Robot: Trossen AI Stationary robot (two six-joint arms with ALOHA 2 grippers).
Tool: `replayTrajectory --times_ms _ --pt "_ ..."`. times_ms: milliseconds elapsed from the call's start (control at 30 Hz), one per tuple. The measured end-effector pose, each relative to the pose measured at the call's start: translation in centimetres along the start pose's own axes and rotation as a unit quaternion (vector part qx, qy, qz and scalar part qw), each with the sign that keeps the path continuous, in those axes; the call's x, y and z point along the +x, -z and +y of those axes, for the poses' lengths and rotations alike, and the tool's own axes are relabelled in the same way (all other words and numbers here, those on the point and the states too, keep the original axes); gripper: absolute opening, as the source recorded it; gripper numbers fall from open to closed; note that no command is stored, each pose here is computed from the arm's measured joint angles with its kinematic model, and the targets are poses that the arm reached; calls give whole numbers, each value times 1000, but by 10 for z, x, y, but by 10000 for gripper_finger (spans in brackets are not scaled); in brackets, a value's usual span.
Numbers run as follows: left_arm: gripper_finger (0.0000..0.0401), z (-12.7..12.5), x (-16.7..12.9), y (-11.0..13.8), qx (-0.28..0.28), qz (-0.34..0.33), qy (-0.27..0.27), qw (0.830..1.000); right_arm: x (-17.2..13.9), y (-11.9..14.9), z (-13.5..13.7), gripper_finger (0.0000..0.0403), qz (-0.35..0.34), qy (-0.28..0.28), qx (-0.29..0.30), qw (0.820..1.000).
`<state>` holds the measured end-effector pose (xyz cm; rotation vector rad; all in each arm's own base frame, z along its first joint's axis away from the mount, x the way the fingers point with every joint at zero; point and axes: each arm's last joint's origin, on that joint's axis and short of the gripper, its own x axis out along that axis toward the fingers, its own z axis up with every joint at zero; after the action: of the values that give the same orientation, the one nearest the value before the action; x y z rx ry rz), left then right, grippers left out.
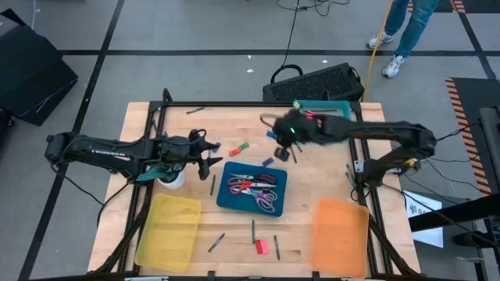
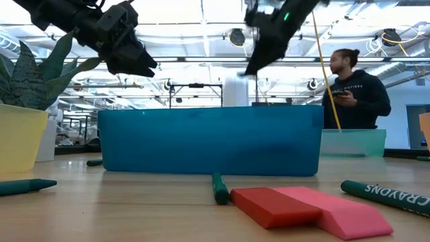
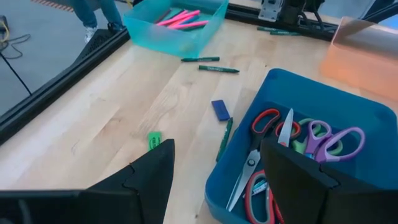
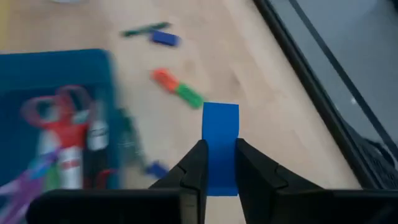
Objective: Sort crayons/erasers/pens/pencils in bins
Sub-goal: Put the blue eraser into the orange bin
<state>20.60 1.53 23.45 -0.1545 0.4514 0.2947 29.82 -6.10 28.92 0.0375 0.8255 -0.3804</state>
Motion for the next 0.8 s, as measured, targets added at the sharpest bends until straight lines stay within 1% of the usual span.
replayTrajectory --times_ms 100,200,333,433,533,600,733,800 --pt "241 0 0 -2 4 -9 1 1000 -35 4 34 56 -29 -22 -23 999" --pt "241 -1 0 -3 1 -18 3 1000 -61 12 72 55 -50 -70 -47 995" --pt "241 -1 0 -6 -15 -28 5 999 -87 31 121 55 -51 -147 -70 985" --pt "241 -1 0 -3 -38 -16 3 999 -105 49 153 55 -39 -199 -64 977" --pt "241 0 3 1 -70 2 -9 998 -124 71 178 55 -11 -239 -50 970" --pt "241 1 4 4 -82 16 -15 996 -136 87 188 55 20 -253 -41 966" --pt "241 -1 9 2 -112 42 -25 992 -153 123 202 55 110 -246 -25 963" --pt "241 -4 13 -9 -121 53 -30 991 -157 140 206 55 158 -227 -24 961"
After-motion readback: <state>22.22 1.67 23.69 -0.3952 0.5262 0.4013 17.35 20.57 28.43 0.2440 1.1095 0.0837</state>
